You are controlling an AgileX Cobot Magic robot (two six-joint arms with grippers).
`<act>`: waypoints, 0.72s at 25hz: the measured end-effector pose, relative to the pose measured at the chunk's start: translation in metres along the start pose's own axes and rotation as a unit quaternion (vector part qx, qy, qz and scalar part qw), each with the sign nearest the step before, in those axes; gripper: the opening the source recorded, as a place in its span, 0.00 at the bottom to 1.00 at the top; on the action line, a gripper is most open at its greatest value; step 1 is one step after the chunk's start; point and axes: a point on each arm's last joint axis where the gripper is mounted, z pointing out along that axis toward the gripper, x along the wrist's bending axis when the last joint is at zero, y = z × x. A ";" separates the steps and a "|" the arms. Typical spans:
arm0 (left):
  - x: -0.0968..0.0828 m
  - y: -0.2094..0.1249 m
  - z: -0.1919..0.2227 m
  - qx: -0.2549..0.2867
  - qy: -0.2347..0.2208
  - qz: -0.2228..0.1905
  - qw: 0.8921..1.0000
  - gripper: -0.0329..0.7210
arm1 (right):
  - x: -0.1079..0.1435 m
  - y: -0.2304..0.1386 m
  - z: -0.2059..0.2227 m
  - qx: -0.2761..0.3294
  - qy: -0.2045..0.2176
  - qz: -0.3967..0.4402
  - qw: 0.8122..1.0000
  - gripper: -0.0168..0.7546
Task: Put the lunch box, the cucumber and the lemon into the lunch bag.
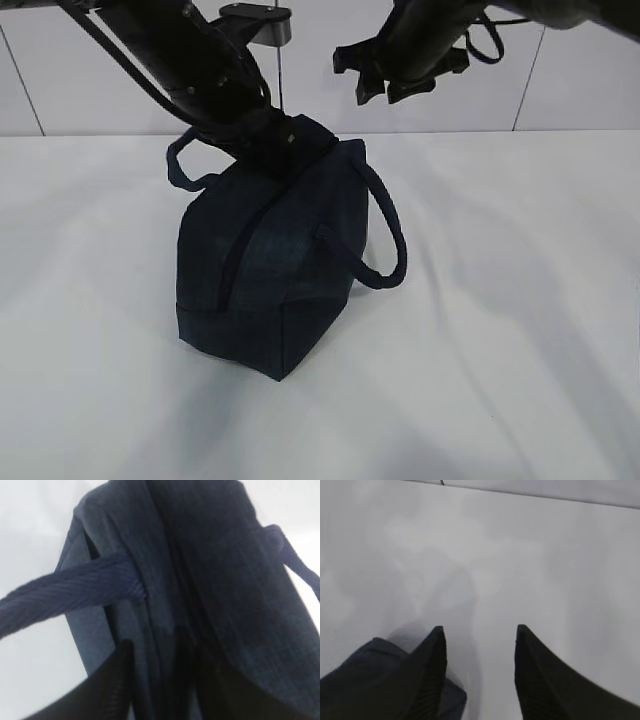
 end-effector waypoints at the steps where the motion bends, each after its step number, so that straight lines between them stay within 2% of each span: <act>1: 0.000 0.000 0.000 0.002 0.000 0.000 1.000 0.48 | 0.000 0.001 -0.006 0.011 -0.005 -0.003 1.000 0.47; 6: 0.001 -0.003 -0.005 0.020 0.006 -0.010 1.000 0.53 | -0.007 0.005 -0.035 0.069 -0.054 -0.026 0.996 0.47; 10: 0.008 -0.005 -0.021 0.018 0.012 -0.031 0.999 0.53 | -0.010 0.010 -0.050 0.073 -0.076 -0.033 0.994 0.47; 13: 0.018 -0.012 -0.029 0.046 0.009 -0.060 0.997 0.53 | -0.009 0.013 -0.061 0.069 -0.072 -0.031 0.995 0.47; 18: 0.029 -0.025 -0.040 0.096 0.000 -0.084 0.992 0.53 | -0.001 0.017 -0.087 0.054 -0.035 -0.025 0.998 0.47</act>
